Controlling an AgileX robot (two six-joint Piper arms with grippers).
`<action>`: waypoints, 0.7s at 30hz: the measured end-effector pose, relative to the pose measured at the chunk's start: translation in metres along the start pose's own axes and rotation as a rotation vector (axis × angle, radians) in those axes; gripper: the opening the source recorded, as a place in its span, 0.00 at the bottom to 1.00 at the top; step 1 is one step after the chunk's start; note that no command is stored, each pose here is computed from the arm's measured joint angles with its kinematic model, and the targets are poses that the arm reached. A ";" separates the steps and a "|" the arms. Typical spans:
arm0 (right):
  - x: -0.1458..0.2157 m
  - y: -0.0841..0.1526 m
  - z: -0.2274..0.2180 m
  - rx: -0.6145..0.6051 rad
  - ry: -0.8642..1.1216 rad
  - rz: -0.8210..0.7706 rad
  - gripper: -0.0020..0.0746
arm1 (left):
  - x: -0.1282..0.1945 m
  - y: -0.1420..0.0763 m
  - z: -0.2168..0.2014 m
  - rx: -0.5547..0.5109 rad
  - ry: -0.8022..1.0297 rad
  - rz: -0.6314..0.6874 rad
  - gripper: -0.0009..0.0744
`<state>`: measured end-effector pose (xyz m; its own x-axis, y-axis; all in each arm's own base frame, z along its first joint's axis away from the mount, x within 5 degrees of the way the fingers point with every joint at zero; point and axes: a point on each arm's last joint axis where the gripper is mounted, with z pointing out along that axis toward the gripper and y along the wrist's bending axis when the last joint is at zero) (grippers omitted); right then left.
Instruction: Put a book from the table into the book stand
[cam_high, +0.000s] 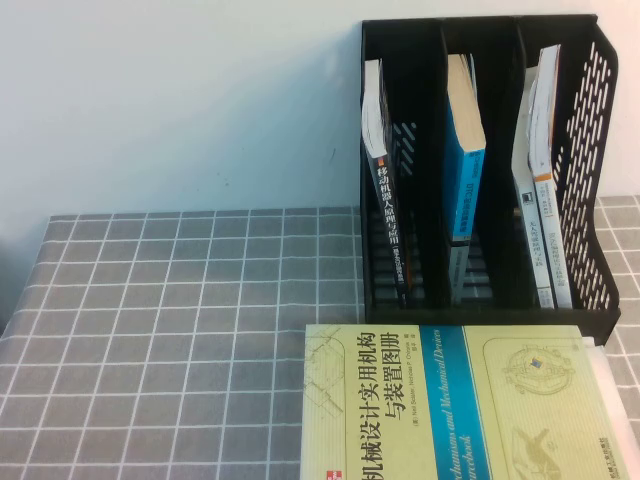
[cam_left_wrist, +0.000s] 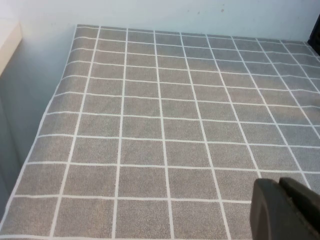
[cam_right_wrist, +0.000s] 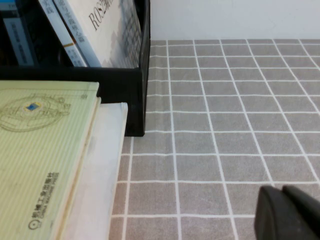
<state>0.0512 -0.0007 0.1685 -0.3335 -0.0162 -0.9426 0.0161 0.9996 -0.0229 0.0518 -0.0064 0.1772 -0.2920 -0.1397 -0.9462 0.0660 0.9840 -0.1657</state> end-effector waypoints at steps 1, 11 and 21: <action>0.000 0.000 0.000 0.000 0.000 0.000 0.02 | 0.000 0.000 0.000 0.000 0.000 0.000 0.01; 0.000 0.001 0.000 -0.006 -0.002 0.013 0.02 | 0.000 0.000 0.000 0.000 0.000 0.000 0.01; 0.000 0.001 0.000 -0.007 -0.002 0.015 0.02 | 0.000 0.002 0.000 -0.019 -0.002 0.103 0.01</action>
<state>0.0513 -0.0001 0.1687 -0.3312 -0.0011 -0.9436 0.0149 0.9999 -0.0064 0.0520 -0.0046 0.1772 -0.2824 -0.0378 -0.9586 0.0775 0.9951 -0.0621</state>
